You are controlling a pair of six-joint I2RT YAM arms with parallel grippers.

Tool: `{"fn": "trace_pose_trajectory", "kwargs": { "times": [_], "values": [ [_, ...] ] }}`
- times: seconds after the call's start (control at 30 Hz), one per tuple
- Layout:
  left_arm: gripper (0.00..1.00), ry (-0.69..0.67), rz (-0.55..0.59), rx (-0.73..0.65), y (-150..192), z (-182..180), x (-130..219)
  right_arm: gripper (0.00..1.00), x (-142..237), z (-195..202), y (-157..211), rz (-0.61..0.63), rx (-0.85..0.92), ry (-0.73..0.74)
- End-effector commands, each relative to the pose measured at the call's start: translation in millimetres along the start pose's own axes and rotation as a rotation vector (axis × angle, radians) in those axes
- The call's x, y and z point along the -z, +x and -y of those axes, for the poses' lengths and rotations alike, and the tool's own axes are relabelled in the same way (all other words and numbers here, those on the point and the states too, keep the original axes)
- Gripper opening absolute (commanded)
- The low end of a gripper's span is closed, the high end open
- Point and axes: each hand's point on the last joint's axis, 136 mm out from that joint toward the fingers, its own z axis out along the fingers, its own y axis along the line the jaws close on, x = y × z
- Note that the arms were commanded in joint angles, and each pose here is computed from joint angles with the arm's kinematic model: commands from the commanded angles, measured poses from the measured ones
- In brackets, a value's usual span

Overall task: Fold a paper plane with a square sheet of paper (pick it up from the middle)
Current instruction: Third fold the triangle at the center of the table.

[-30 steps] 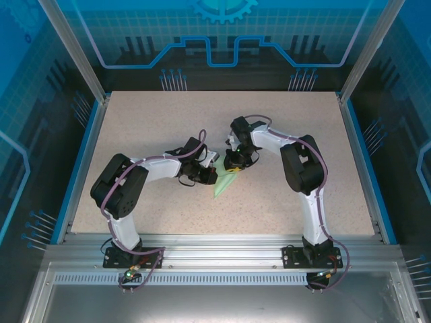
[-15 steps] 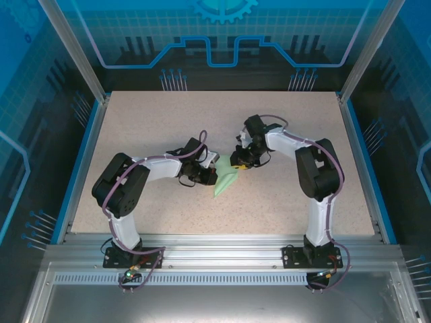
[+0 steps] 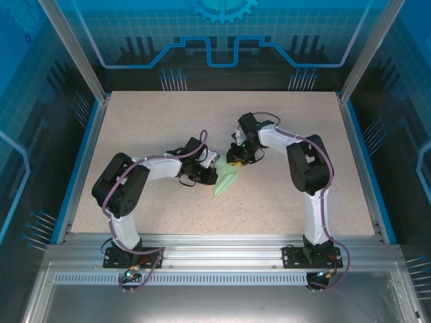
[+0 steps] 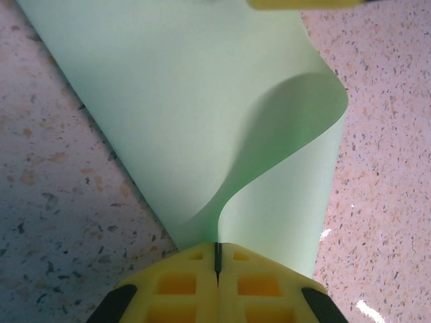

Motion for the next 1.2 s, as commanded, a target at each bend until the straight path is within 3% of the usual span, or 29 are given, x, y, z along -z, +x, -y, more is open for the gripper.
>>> {"fn": "trace_pose_trajectory", "kwargs": {
  "times": [0.0, 0.77, 0.9, 1.03, 1.17],
  "values": [
    [0.05, 0.023, -0.001, -0.022, -6.8, 3.1, 4.2, 0.23, -9.3, 11.5, 10.2, -0.055, 0.013, 0.078],
    [0.06, 0.003, -0.038, -0.002, 2.7, -5.8, -4.6, 0.23, -10.5, 11.7, 16.1, -0.073, 0.034, 0.09],
    [0.06, 0.002, -0.04, -0.007, 1.7, -6.1, -5.8, 0.23, 3.7, 1.9, 13.0, -0.037, 0.029, 0.052],
    [0.06, -0.001, -0.045, -0.012, 2.4, -6.7, -6.0, 0.25, 37.6, -0.8, 10.1, 0.077, 0.002, 0.045],
    [0.06, 0.001, -0.045, -0.012, 3.2, -6.8, -6.4, 0.22, 45.6, -9.8, 27.2, 0.121, -0.033, -0.044]
  ]
}}
